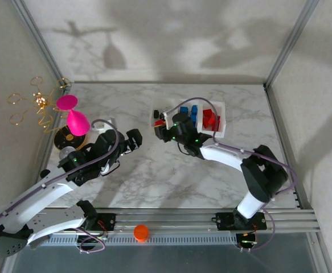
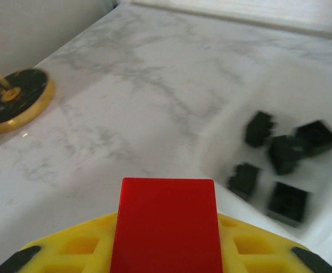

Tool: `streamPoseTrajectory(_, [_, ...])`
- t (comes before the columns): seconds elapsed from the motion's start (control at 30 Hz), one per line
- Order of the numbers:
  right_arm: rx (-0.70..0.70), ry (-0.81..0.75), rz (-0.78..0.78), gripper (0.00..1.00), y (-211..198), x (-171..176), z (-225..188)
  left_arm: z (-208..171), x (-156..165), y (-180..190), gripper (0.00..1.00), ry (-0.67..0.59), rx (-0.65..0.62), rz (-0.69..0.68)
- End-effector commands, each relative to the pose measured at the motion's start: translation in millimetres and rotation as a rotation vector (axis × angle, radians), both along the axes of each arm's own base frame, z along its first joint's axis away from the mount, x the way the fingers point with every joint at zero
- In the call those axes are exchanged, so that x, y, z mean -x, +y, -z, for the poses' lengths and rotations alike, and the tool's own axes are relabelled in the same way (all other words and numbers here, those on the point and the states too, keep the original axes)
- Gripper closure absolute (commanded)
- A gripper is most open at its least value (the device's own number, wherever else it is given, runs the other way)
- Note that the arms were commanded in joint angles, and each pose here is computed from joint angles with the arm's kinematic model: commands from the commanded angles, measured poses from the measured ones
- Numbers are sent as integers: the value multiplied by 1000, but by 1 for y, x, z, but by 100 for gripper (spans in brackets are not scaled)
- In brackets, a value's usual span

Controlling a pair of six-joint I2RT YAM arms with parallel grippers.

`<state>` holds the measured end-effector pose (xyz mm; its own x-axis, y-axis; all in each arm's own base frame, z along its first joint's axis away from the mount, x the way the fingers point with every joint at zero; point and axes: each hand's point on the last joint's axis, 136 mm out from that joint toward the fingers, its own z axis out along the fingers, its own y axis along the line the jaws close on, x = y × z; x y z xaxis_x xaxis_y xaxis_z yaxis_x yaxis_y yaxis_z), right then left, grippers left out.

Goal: Sort the legos into containers by color
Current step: Place the lego in the container.

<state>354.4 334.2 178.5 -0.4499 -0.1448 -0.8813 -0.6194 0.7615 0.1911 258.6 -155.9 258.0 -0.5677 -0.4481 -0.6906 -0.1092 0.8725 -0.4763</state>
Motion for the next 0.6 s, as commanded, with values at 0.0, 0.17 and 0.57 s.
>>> streamPoseTrajectory(0.0, [12, 24, 117, 87, -38, -6, -8, -13, -8, -33, 0, -36, 44, 100])
streamPoseTrajectory(0.17, [44, 58, 294, 85, -96, -31, -10, 0, -20, -64, 0, -36, 28, 157])
streamPoseTrajectory(0.57, [115, 147, 568, 84, -175, -103, 24, 26, -40, -94, 0, -24, 14, 178])
